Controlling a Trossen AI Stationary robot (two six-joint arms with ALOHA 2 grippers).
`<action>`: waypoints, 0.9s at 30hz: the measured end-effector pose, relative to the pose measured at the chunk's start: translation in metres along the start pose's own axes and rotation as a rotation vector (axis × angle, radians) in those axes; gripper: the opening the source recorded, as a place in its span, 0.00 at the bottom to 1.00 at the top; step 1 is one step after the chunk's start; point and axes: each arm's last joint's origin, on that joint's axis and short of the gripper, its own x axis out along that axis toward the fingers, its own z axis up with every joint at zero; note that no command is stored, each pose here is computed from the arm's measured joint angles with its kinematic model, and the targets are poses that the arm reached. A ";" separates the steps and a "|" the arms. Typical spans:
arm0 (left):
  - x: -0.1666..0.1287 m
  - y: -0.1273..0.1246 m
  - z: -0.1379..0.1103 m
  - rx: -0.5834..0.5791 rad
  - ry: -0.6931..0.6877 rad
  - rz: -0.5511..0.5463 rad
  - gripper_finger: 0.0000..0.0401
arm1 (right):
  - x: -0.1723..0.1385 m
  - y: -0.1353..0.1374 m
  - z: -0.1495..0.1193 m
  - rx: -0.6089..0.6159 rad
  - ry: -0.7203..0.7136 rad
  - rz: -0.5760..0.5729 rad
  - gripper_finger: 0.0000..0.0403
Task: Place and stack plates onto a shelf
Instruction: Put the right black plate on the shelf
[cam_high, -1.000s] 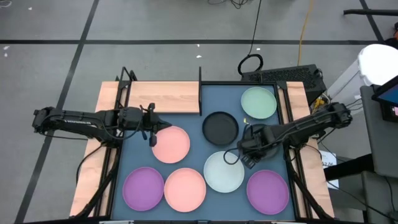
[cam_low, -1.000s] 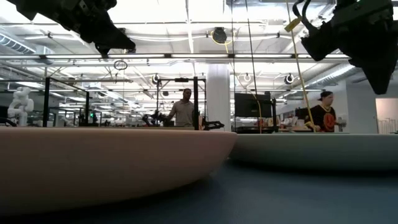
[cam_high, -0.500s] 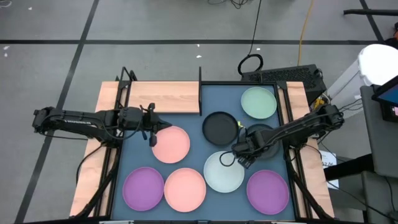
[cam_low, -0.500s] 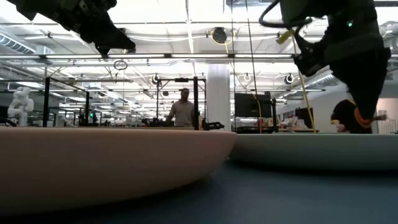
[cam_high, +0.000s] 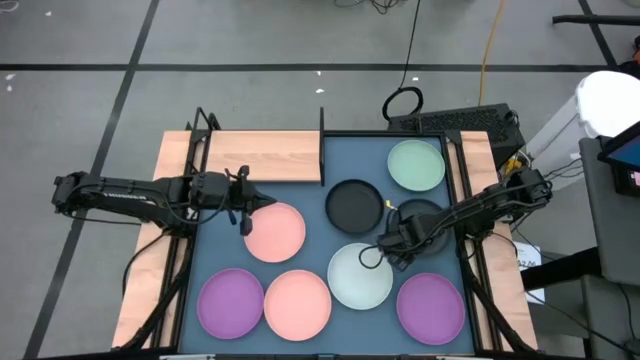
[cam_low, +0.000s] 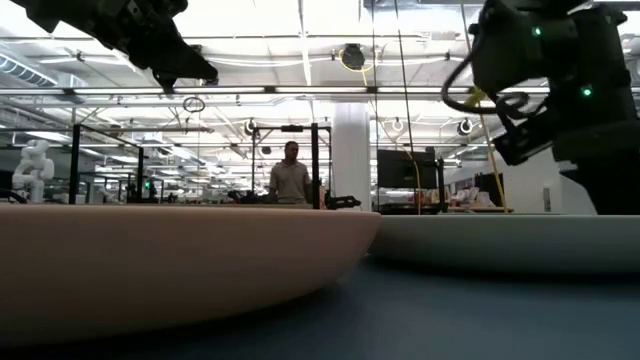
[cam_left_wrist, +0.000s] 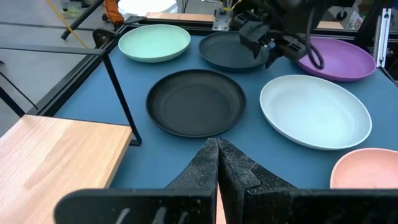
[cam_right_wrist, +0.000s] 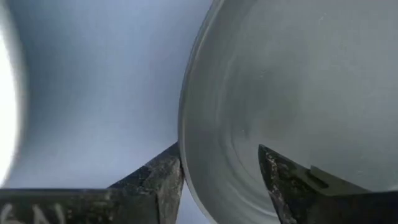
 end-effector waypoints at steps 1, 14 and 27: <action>0.000 0.000 0.000 0.000 0.000 0.000 0.01 | 0.001 -0.001 -0.001 -0.002 0.004 -0.005 0.43; 0.000 0.000 0.000 0.000 0.000 0.000 0.01 | -0.001 -0.002 -0.004 -0.047 0.070 -0.005 0.11; 0.000 0.000 0.003 0.003 -0.036 -0.001 0.01 | -0.068 0.000 -0.007 -0.081 0.053 0.056 0.01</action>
